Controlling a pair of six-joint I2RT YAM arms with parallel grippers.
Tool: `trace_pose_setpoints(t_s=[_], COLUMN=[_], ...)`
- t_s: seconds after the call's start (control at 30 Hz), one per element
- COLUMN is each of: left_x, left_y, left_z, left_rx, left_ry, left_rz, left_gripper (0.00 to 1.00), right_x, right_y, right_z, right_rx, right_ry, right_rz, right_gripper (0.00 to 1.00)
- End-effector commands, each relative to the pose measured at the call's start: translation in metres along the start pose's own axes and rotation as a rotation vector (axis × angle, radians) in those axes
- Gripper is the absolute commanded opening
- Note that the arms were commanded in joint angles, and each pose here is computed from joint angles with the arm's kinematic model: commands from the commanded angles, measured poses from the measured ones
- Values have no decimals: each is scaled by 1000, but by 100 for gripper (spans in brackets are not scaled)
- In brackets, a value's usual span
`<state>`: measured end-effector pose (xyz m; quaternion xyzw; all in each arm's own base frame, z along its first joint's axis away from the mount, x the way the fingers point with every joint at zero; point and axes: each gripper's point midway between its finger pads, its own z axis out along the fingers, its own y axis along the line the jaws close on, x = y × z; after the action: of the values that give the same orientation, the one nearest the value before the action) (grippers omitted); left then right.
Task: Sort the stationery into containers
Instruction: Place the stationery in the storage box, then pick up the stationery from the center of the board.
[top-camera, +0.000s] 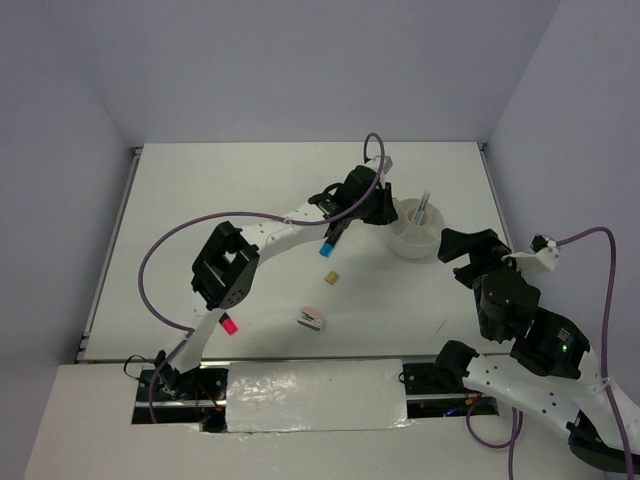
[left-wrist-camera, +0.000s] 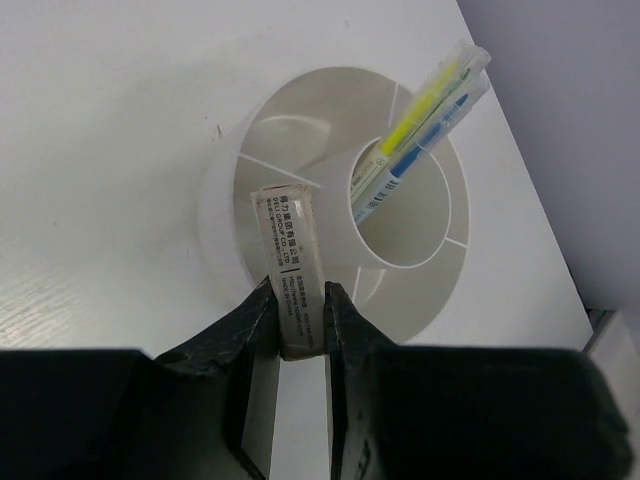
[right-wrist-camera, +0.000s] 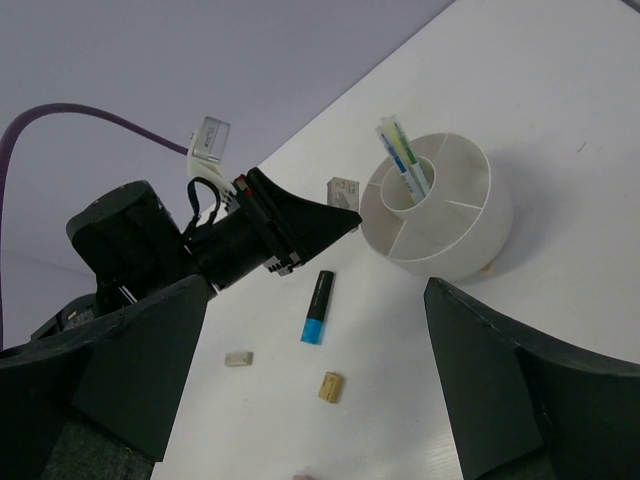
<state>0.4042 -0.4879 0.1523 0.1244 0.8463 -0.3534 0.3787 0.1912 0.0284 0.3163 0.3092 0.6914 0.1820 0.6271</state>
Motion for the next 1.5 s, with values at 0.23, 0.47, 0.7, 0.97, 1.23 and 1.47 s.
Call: trace_pose_setpoints(t_s=[0.23,0.47,0.7,0.97,1.23,1.47], left_x=[-4,0,1,-4,-39,-69], left_y=[-22,-23,-26,-33,-21,29], left_z=[1,4,7,-5,-68,-166], left_rx=[78,88,108,125,19,-153], left_ry=[-10,2,9,3,-89,-218], left_rz=[-75,-76,-80,-79,-50,-9], left_gripper=[28,35,42,52,88,98], right_x=[-8,-8,-7,-5,7,27], right_y=[-6,-7,-7,-7,9,34], right_z=[-1,-2,-2,-1,4,11], right_rx=[18,14,8,9,-40,-121], right_ry=[-28,-31,-29,-27,7,71], right_rz=[-7,-5,-3,-16,-74,-166], right_gripper=[97,97,96,97,97,97])
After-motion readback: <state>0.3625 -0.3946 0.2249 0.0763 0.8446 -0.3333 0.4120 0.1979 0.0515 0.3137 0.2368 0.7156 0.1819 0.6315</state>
